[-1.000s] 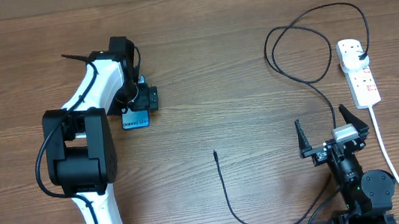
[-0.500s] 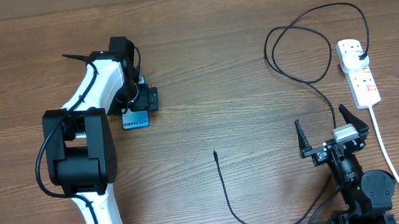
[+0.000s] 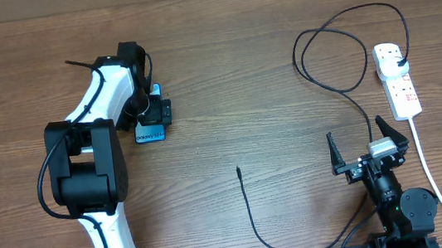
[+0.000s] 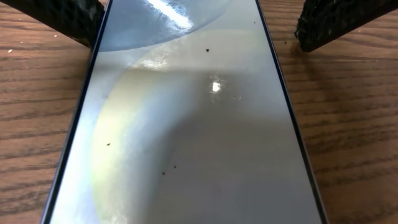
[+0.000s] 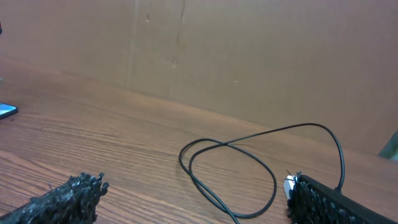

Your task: Plug charger to phone and switch on socket

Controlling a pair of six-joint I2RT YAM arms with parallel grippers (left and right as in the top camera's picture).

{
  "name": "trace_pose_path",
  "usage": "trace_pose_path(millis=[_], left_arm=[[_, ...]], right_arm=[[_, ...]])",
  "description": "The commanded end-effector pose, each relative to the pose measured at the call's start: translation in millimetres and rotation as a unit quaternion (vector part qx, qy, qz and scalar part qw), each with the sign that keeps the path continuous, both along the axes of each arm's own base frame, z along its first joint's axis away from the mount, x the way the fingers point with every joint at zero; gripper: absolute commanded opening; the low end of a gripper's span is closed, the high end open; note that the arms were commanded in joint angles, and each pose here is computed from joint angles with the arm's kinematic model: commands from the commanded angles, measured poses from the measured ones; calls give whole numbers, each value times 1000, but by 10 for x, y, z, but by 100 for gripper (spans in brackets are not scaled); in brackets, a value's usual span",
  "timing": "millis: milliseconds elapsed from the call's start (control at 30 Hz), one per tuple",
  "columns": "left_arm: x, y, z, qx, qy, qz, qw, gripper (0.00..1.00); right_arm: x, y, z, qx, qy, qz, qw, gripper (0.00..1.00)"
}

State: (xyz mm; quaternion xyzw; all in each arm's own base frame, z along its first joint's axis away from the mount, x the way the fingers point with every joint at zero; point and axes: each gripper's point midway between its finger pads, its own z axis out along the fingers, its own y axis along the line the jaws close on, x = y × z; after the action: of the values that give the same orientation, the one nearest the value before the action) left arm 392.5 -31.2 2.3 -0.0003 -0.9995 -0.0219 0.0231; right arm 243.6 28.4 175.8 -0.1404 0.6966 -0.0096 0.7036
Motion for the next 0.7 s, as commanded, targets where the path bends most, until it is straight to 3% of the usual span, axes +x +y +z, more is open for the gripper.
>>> trace_pose_path(millis=[0,667], left_arm=[[55,45,-22,7,-1,-7,1000,100],[250,-73,-38,-24,-39,0,999,100]], right_arm=[[2,-3,-16,0,-2,-2,1000,100],[2,-4,-16,0,-2,-2,1000,100]])
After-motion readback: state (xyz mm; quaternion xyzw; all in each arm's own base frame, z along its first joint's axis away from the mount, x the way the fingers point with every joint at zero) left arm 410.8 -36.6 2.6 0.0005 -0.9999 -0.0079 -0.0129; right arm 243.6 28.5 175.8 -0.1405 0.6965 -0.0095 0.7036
